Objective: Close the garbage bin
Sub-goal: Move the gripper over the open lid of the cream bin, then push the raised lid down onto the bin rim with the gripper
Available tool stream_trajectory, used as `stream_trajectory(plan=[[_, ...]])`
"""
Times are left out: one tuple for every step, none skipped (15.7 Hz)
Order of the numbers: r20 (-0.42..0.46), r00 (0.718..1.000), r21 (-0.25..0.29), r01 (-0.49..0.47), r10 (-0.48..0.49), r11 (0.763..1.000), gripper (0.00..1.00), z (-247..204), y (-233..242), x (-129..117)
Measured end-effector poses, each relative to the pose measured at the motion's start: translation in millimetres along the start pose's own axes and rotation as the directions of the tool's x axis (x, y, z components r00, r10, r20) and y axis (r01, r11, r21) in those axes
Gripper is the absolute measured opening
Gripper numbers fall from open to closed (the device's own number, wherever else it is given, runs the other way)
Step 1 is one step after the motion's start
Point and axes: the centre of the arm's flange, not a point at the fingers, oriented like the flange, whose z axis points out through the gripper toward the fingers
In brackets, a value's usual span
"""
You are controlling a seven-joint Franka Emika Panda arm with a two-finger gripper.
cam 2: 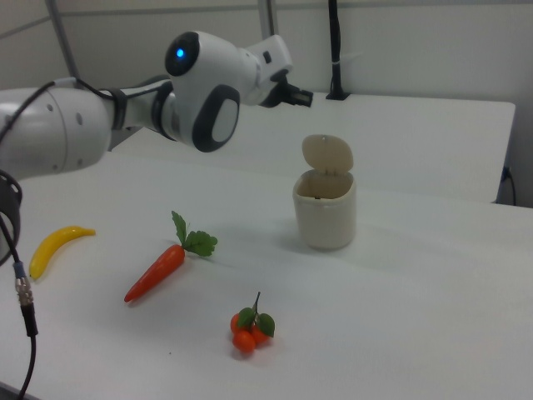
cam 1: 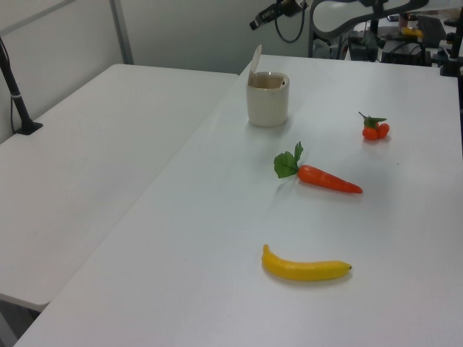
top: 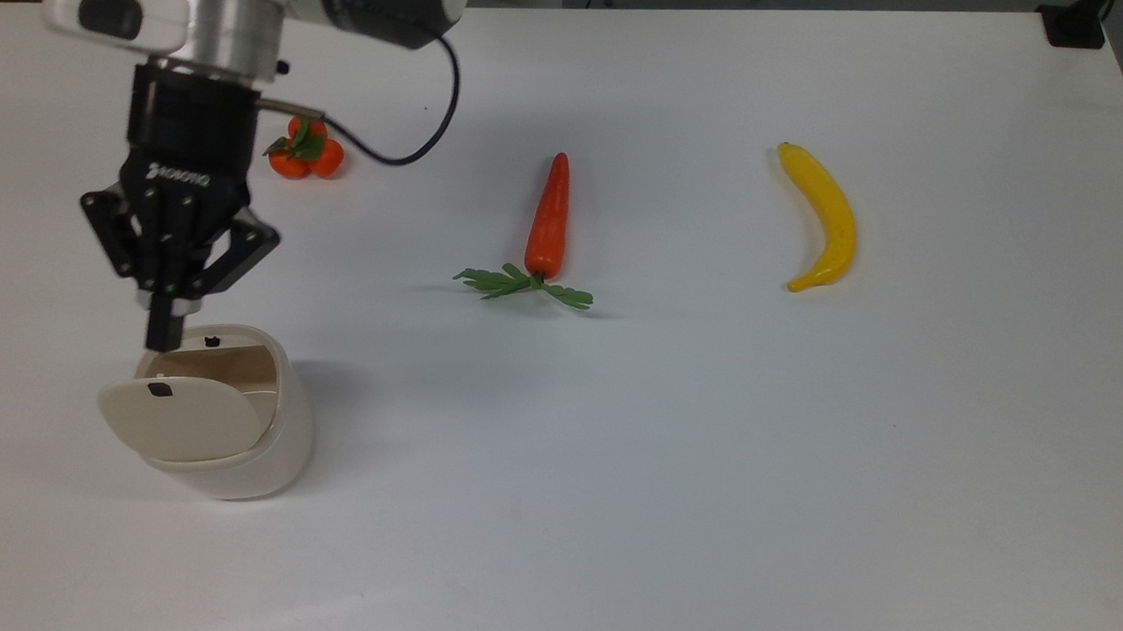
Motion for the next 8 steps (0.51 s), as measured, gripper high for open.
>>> stream_trajectory(plan=[[-0.007,1.0,-0.01,-0.004,0.003,1.0,0.01,6,7,-1],[-0.014,1.0,-0.017,-0.006,0.006,1.0,0.01,11,13,-2],[-0.02,1.0,-0.023,-0.007,0.006,1.0,0.01,18,16,-5],[-0.027,1.0,-0.027,-0.006,0.005,1.0,0.01,25,19,-8],[-0.033,0.999,-0.031,-0.005,0.004,1.0,0.01,33,20,-11],[-0.033,0.999,-0.033,-0.004,0.003,0.999,0.01,40,21,-15],[-0.03,1.0,-0.035,-0.003,0.002,0.999,0.01,47,22,-20],[-0.027,1.0,-0.035,-0.001,0.0,0.999,0.01,53,22,-23]])
